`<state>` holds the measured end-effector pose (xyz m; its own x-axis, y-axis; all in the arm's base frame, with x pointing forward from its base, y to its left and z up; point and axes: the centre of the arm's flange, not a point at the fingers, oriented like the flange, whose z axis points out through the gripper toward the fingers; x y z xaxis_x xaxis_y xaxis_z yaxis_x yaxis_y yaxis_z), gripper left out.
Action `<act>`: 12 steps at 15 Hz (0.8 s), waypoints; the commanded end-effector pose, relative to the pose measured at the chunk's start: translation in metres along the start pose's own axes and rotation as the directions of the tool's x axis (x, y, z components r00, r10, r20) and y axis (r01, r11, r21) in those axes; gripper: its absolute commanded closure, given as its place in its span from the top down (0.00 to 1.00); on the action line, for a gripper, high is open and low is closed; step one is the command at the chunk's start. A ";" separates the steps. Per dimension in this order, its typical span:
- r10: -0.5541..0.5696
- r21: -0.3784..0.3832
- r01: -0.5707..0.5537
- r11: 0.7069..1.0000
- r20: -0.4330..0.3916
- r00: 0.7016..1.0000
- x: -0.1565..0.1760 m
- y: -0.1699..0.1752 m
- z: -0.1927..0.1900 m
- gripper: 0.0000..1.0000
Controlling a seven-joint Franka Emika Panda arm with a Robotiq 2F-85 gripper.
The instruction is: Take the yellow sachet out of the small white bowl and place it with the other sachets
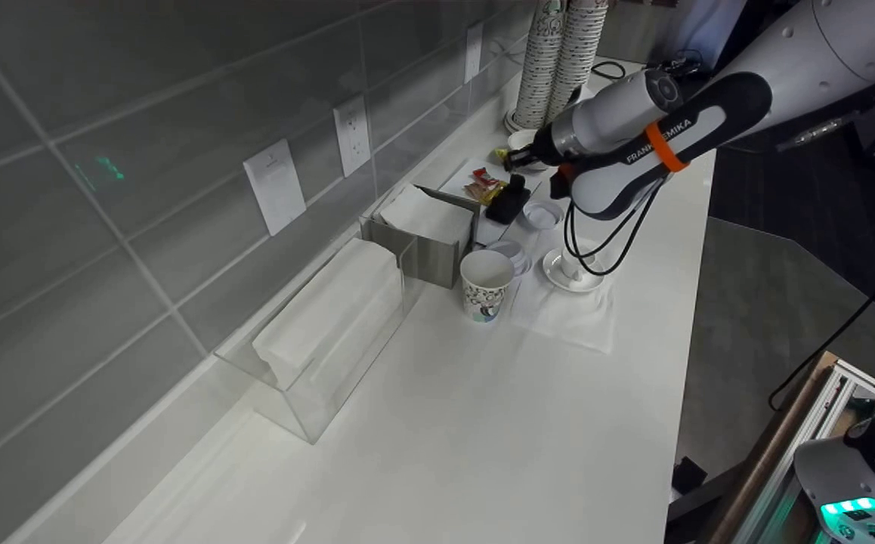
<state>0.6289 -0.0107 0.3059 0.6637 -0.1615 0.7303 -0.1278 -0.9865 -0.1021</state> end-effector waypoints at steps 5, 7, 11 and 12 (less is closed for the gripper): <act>0.023 0.117 -0.025 0.993 0.013 1.000 0.015 -0.008 0.046 0.00; 0.007 0.150 -0.011 0.989 0.030 1.000 0.012 -0.018 0.049 0.00; -0.002 0.203 -0.020 0.979 0.104 0.995 0.004 -0.028 0.050 0.00; -0.009 0.217 -0.017 0.976 0.116 0.993 0.003 -0.030 0.050 0.00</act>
<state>0.6654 0.0222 0.2771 0.7181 -0.1798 0.6723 -0.0211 -0.9712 -0.2373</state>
